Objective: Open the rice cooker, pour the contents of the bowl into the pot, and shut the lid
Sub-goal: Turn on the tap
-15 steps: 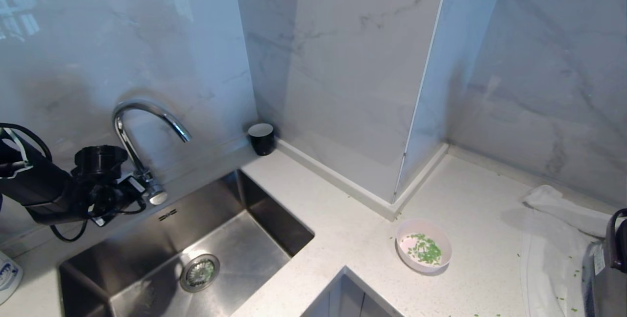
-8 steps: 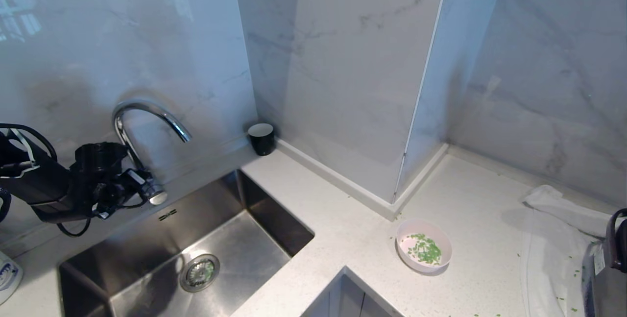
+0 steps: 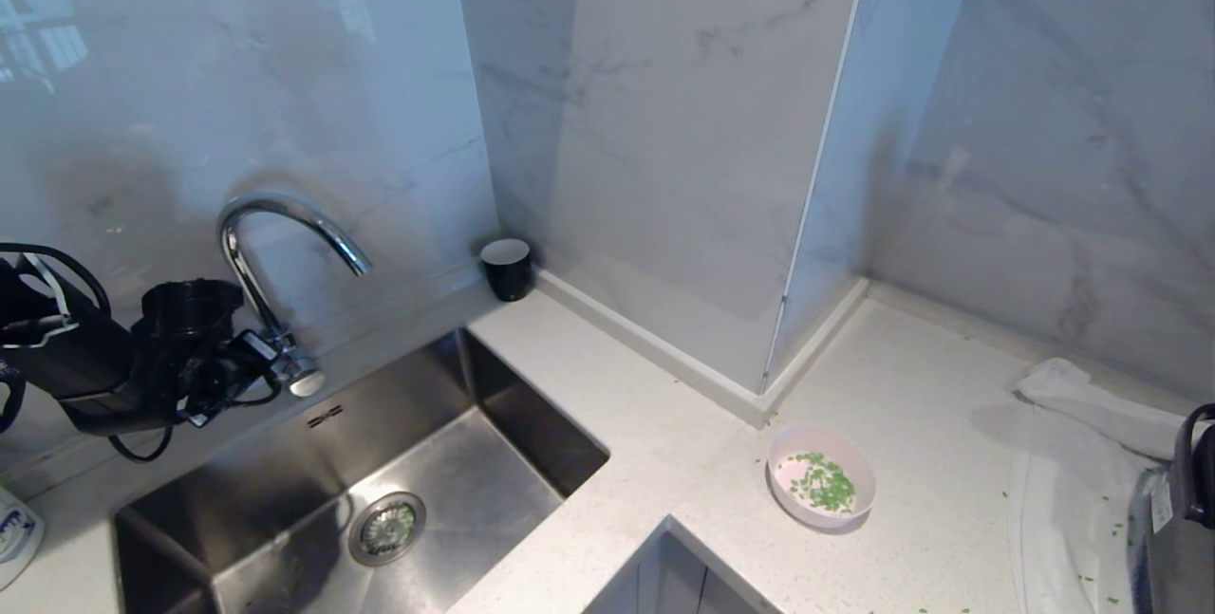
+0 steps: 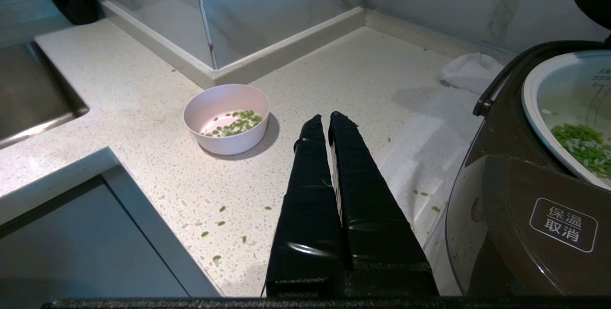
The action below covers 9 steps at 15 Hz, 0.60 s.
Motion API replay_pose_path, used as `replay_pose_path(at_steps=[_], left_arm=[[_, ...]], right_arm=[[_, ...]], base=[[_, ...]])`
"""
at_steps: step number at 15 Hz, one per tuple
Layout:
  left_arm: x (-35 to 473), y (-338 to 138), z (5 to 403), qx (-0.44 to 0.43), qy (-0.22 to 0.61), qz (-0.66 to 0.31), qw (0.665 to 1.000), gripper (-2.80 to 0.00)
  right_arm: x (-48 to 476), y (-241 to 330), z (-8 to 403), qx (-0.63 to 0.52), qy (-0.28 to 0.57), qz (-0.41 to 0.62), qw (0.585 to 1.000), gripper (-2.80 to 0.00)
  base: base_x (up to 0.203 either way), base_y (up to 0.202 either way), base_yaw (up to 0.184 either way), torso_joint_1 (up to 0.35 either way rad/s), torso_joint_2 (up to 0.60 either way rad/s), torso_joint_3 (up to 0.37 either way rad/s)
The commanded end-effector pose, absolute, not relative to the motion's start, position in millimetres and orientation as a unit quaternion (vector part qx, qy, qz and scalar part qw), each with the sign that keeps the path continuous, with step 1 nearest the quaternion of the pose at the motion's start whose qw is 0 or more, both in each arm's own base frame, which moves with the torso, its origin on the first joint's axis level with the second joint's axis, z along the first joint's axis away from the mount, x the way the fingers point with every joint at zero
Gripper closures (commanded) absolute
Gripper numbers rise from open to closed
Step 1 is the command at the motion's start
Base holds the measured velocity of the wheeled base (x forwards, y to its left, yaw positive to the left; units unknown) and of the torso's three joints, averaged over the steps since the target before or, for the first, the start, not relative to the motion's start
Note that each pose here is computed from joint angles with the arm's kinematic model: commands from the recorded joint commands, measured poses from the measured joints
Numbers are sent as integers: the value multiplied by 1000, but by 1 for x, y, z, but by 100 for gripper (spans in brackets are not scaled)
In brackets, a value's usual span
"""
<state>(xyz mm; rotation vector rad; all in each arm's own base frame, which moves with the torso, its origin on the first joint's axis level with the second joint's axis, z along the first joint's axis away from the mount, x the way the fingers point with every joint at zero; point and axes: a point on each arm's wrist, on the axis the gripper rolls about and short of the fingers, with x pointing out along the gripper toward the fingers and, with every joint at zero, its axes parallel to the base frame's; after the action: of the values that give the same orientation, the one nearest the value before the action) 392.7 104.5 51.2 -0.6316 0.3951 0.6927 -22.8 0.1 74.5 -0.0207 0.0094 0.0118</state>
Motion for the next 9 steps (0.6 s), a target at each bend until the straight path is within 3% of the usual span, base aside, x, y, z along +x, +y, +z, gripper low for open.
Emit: replay_pose_path(at_steps=[1, 9], left_arm=[[393, 104, 53, -304, 186, 331, 874, 0], [393, 104, 52, -302, 186, 332, 874, 0]], right_arm=[[-23, 0, 75, -11, 5, 6, 1000, 0], [-23, 0, 75, -11, 5, 6, 1000, 0]], base=[[0, 0, 0, 0, 0, 0], [0, 0, 0, 0, 0, 0]])
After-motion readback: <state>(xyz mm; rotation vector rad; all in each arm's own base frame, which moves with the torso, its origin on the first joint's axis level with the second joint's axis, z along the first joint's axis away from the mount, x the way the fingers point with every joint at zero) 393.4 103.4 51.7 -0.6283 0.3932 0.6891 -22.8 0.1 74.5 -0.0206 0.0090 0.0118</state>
